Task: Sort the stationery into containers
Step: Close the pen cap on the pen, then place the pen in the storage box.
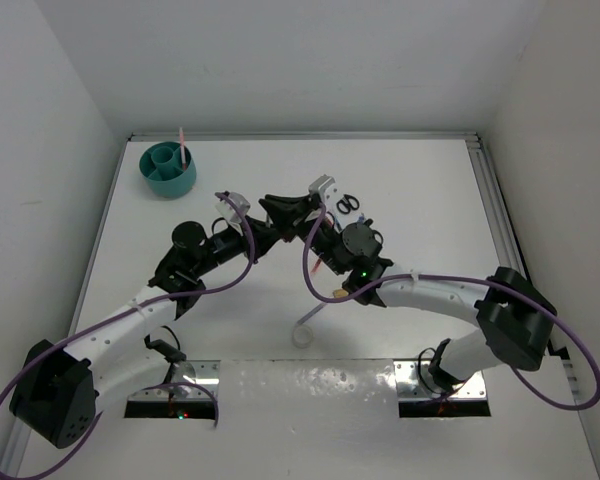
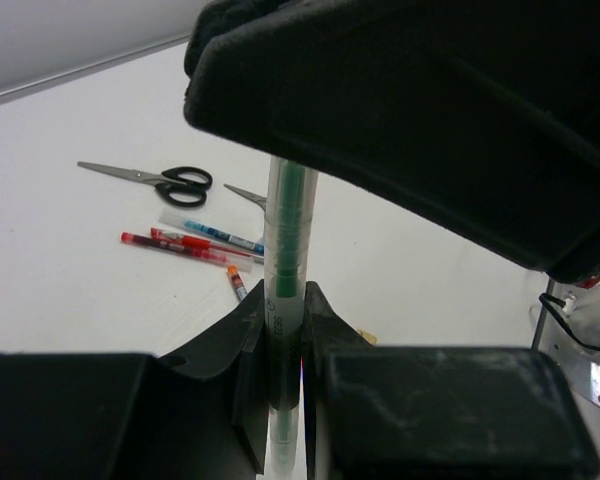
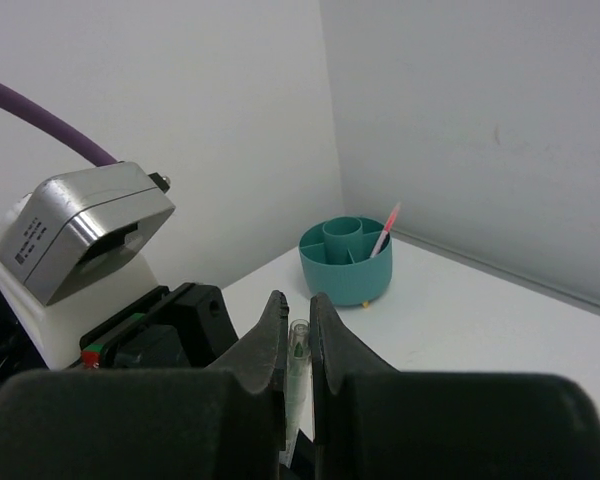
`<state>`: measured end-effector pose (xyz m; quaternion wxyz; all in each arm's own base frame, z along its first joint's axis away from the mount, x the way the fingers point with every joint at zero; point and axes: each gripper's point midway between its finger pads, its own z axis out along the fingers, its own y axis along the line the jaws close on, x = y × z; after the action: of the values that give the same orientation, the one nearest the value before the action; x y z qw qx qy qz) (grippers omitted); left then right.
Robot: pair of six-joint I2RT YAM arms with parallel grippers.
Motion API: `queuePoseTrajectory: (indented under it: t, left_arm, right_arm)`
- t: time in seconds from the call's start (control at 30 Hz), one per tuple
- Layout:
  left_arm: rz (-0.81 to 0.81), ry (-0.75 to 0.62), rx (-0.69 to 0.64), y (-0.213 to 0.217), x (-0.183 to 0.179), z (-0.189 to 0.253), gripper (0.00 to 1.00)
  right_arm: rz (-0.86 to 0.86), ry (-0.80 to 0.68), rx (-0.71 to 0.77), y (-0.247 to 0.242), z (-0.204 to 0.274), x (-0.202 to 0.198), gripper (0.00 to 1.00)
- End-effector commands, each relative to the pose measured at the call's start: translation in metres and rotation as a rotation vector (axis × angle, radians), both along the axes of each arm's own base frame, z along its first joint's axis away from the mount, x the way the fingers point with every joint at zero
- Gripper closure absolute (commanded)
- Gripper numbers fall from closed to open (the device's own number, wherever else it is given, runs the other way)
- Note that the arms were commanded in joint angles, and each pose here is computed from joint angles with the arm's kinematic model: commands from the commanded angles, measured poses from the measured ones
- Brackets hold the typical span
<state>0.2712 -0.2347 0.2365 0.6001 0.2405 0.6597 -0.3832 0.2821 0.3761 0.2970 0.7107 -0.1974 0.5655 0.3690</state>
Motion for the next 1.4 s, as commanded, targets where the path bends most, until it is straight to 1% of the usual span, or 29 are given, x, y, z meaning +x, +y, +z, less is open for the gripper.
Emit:
queuePoseTrajectory:
  t: [0.0,0.2,0.27,0.37,0.43,0.53,0.57,0.63,0.67,0.8,0.83,0.93,1.0,1.03,1.07,1.1,1.13,1.17,1.2,1.23,1.27,1.3,1.33,1.37]
  left_arm:
    - [0.207,-0.454,-0.314,0.044,0.013,0.162,1.0]
    - [0.205,-0.446,-0.311,0.044,0.013,0.161,1.0]
    - [0.196,-0.431,-0.304,0.042,0.013,0.156,1.0]
    - [0.198,-0.396,-0.308,0.041,0.013,0.15,1.0]
    - [0.188,-0.364,-0.307,0.038,0.013,0.143,1.0]
    - [0.179,-0.34,-0.308,0.036,0.013,0.138,1.0]
    - [0.176,-0.335,-0.307,0.036,0.012,0.137,1.0]
    - [0.179,-0.322,-0.303,0.036,0.013,0.133,1.0]
    - [0.182,-0.318,-0.303,0.036,0.013,0.133,1.0]
    - [0.187,-0.303,-0.298,0.037,0.014,0.129,1.0]
    - [0.187,-0.301,-0.296,0.037,0.014,0.128,1.0]
    - [0.187,-0.293,-0.293,0.036,0.015,0.126,1.0]
    - [0.187,-0.291,-0.293,0.036,0.015,0.126,1.0]
    - [0.189,-0.289,-0.293,0.036,0.016,0.126,1.0]
    - [0.189,-0.288,-0.296,0.036,0.016,0.127,1.0]
    - [0.194,-0.287,-0.301,0.037,0.016,0.128,1.0]
    - [0.193,-0.287,-0.302,0.037,0.016,0.129,1.0]
    - [0.193,-0.291,-0.306,0.037,0.016,0.132,1.0]
    - [0.191,-0.293,-0.309,0.037,0.016,0.134,1.0]
    - [0.187,-0.294,-0.309,0.036,0.015,0.135,1.0]
    - [0.182,-0.297,-0.311,0.035,0.014,0.137,1.0]
    - [0.168,-0.297,-0.309,0.034,0.013,0.138,1.0]
    - [0.161,-0.301,-0.31,0.033,0.012,0.14,1.0]
    - [0.152,-0.304,-0.309,0.032,0.011,0.141,1.0]
  right_arm:
    - [0.25,0.291,-0.51,0.018,-0.176,-0.068,1.0]
    - [0.246,0.259,-0.501,0.021,-0.159,-0.065,1.0]
    - [0.241,0.239,-0.459,0.025,-0.137,-0.061,1.0]
    - [0.243,0.198,-0.375,0.034,-0.091,-0.056,0.95]
    - [0.255,0.143,-0.291,0.04,-0.043,-0.055,0.89]
    - [0.251,0.085,-0.238,0.042,0.002,-0.054,0.83]
    - [0.25,0.071,-0.227,0.041,0.01,-0.054,0.82]
    - [0.246,0.034,-0.177,0.036,0.037,-0.056,0.74]
    - [0.245,0.021,-0.159,0.034,0.045,-0.057,0.72]
    - [0.284,-0.03,-0.075,0.025,0.087,-0.071,0.72]
    - [0.29,-0.055,-0.04,0.019,0.103,-0.076,0.7]
    - [0.283,-0.099,-0.005,0.003,0.126,-0.084,0.67]
    - [0.251,-0.122,-0.038,-0.006,0.125,-0.083,0.6]
    - [0.234,-0.11,-0.087,-0.008,0.113,-0.081,0.57]
    - [0.183,-0.128,-0.125,-0.016,0.109,-0.075,0.54]
    - [0.163,-0.099,-0.197,-0.018,0.088,-0.07,0.53]
    - [0.146,-0.094,-0.238,-0.021,0.077,-0.069,0.54]
    - [0.107,-0.094,-0.3,-0.025,0.06,-0.062,0.59]
    - [0.086,-0.101,-0.359,-0.029,0.048,-0.058,0.77]
    - [0.073,-0.095,-0.386,-0.03,0.038,-0.055,0.86]
    - [0.062,-0.086,-0.415,-0.03,0.026,-0.051,0.92]
    - [0.057,-0.086,-0.408,-0.03,0.025,-0.049,0.93]
    - [0.059,-0.083,-0.404,-0.027,0.021,-0.048,0.88]
    - [0.063,-0.074,-0.398,-0.026,0.015,-0.047,0.78]
